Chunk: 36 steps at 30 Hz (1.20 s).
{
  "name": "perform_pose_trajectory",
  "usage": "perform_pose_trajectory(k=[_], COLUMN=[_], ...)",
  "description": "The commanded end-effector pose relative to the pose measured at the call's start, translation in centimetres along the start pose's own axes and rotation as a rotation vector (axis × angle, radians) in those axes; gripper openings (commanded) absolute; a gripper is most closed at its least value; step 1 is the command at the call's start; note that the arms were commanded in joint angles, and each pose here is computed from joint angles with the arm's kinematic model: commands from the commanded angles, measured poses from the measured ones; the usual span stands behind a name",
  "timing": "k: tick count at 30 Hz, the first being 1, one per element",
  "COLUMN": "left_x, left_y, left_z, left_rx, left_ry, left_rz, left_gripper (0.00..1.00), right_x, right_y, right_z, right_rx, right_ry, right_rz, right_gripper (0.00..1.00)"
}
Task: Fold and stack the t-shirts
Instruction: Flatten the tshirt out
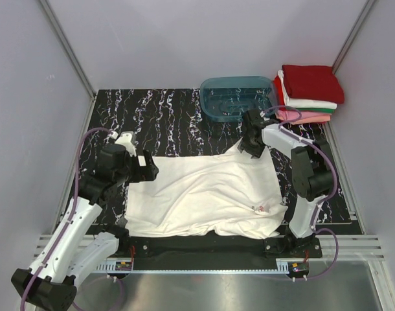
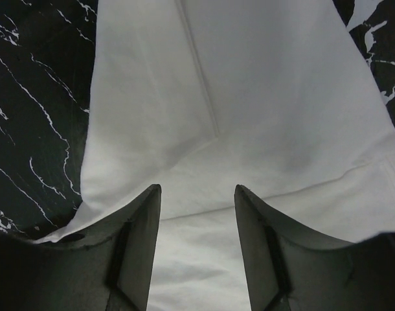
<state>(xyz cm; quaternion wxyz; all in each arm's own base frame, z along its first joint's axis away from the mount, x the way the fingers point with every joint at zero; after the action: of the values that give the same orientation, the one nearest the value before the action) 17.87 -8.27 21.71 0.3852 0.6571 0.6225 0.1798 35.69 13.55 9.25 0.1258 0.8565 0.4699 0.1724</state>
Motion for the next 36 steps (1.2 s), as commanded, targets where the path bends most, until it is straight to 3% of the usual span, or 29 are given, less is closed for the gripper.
perform_pose_trajectory(k=[1, 16, 31, 36], left_x=[0.1, 0.3, 0.3, 0.4], left_y=[0.7, 0.7, 0.6, 0.5], left_z=[0.7, 0.6, 0.9, 0.9], left_rx=[-0.025, -0.029, -0.02, -0.017], left_ry=[0.01, 0.022, 0.024, 0.025], left_rz=[0.019, 0.015, 0.011, 0.011], left_gripper=[0.99, 0.99, 0.99, 0.99], right_x=[1.1, 1.3, 3.5, 6.4], right_y=[1.9, 2.3, 4.1, 5.9], right_z=[0.0, 2.8, 2.2, 2.5], right_rx=[-0.047, -0.018, -0.014, -0.009], right_ry=[0.019, -0.007, 0.05, 0.102], right_rz=[-0.008, 0.005, 0.0, 0.007], right_gripper=[0.55, 0.45, 0.01, 0.0])
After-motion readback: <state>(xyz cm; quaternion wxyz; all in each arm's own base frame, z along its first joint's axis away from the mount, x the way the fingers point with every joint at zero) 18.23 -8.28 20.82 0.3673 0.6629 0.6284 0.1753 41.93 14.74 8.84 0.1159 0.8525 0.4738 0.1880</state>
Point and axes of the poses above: each gripper's point midway between its finger pads, its own z axis out along the fingers, its own x axis along the line the jaws close on, y = z × x, the point moved 6 cm from there along -z, back along the fingers, and after that the axes turned 4 degrees about z, right-handed, at the moved point
